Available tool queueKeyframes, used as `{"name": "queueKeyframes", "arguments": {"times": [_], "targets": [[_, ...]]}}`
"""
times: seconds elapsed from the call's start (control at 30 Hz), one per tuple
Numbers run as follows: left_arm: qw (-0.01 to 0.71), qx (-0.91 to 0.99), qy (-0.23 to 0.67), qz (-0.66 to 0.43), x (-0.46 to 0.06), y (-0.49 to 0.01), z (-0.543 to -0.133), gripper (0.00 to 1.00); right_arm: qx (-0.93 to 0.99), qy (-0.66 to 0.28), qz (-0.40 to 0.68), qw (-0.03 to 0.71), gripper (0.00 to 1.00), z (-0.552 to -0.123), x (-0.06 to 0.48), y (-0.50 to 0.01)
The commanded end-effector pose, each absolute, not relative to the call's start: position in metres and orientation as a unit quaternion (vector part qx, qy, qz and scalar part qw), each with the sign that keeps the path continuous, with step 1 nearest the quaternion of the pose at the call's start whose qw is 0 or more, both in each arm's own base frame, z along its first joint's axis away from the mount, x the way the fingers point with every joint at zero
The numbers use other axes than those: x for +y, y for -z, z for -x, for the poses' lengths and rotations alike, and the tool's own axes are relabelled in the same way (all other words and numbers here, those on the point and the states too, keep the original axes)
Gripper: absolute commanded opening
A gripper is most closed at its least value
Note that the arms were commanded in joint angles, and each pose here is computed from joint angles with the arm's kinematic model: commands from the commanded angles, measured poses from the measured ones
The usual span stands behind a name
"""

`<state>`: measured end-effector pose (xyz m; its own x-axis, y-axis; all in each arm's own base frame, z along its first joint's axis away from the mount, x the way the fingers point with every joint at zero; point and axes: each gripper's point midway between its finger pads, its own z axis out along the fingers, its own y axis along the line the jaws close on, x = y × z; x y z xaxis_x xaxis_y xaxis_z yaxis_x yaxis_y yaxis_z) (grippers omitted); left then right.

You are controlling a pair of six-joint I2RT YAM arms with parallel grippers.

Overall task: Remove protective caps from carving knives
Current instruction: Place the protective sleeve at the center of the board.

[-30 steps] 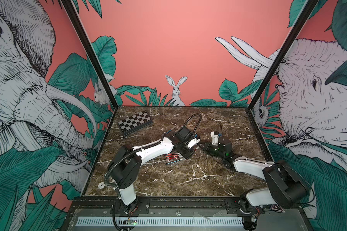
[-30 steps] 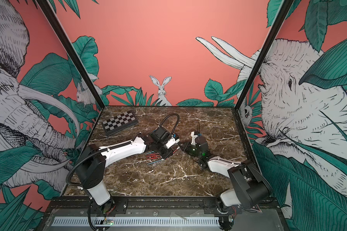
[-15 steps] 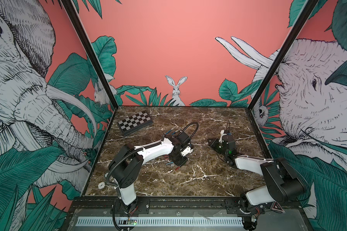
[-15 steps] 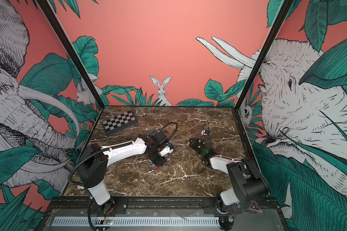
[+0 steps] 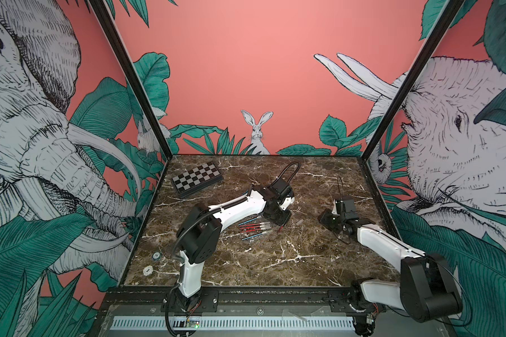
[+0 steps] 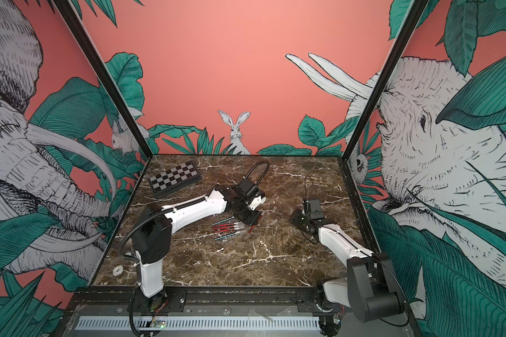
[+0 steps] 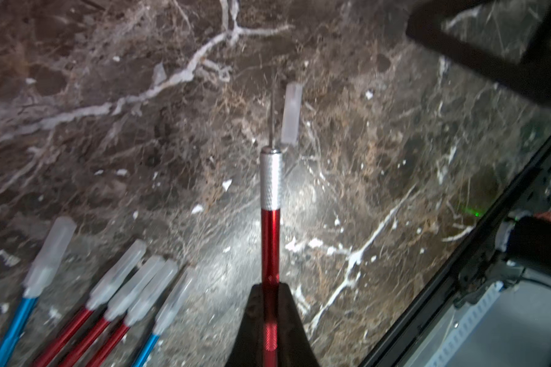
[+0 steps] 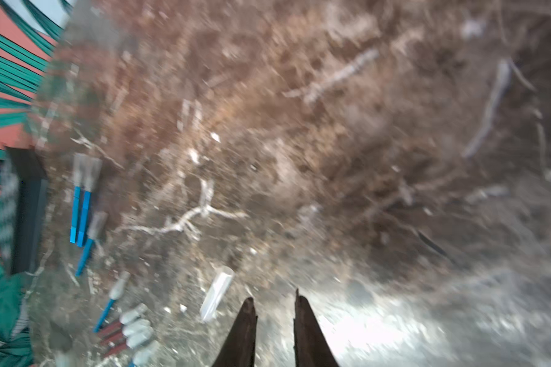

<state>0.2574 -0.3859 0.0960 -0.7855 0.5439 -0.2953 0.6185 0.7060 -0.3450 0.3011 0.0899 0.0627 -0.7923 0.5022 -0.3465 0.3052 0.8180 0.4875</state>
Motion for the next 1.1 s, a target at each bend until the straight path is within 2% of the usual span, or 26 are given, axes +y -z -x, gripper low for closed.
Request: {"name": "queueKeyframes", "arguments": {"times": [0.0,0.27,0.5,0.7,1.07], "targets": [[0.094,0.93,0.234,-0.267,-0.407,-0.099,-0.268,0.0,0.94,-0.187,-0.201,0.203,0.23,-0.281,0.084,-0.059],[0.095,0.938,0.245,-0.225,-0.426,-0.088,-0.284,0.0,0.943,-0.192,-0.2,0.186,0.25,-0.278,0.077,-0.056],[0.079,0.94,0.239,-0.229,-0.434,-0.072,-0.285,0.0,0.95,-0.197,-0.212,0.121,0.28,-0.242,0.084,-0.039],[0.059,0.939,0.24,-0.24,-0.439,-0.061,-0.28,0.0,0.955,-0.183,-0.211,0.103,0.31,-0.207,0.084,-0.032],[0.041,0.939,0.244,-0.239,-0.446,-0.043,-0.273,0.0,0.961,-0.18,-0.19,0.086,0.31,-0.195,0.104,-0.018]]}}
